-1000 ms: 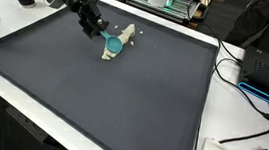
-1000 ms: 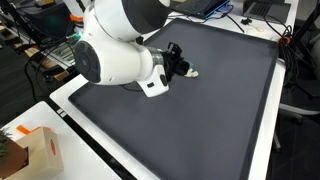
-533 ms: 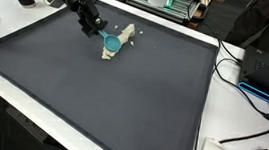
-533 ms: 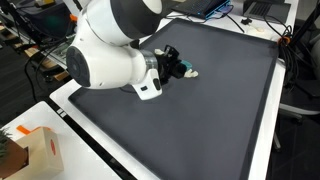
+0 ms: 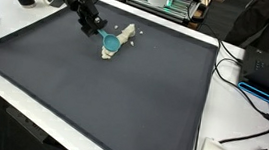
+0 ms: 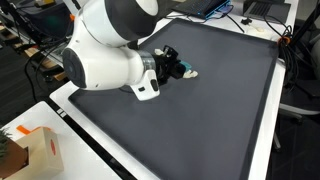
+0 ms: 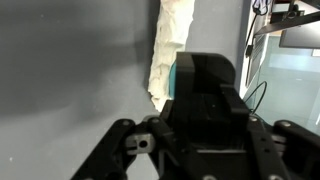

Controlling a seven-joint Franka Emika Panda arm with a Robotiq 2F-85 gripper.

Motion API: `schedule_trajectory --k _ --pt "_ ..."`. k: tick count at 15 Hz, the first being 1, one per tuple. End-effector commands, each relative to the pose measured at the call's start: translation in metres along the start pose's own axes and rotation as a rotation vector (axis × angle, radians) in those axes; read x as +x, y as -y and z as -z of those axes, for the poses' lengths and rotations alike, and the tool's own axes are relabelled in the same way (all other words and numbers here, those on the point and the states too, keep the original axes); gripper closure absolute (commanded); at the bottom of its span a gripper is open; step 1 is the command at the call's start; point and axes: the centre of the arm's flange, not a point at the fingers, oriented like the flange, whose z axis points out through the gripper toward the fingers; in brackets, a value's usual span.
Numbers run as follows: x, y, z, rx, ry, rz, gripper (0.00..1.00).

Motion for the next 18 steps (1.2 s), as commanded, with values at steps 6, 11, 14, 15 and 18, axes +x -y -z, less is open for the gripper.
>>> schedule_trajectory --k 6,11,14,15,18 --pt "0.001 -0.008 -0.005 -0.022 0.019 -0.02 0.75" --pt "-0.003 0.009 0.005 -0.005 0.009 0.002 0.75" --pt "-0.005 0.021 0.01 0.007 0.007 0.024 0.75" --pt "-0.006 0.027 0.013 0.009 0.006 0.035 0.75" --pt "-0.01 0.046 0.022 0.022 0.009 0.061 0.75"
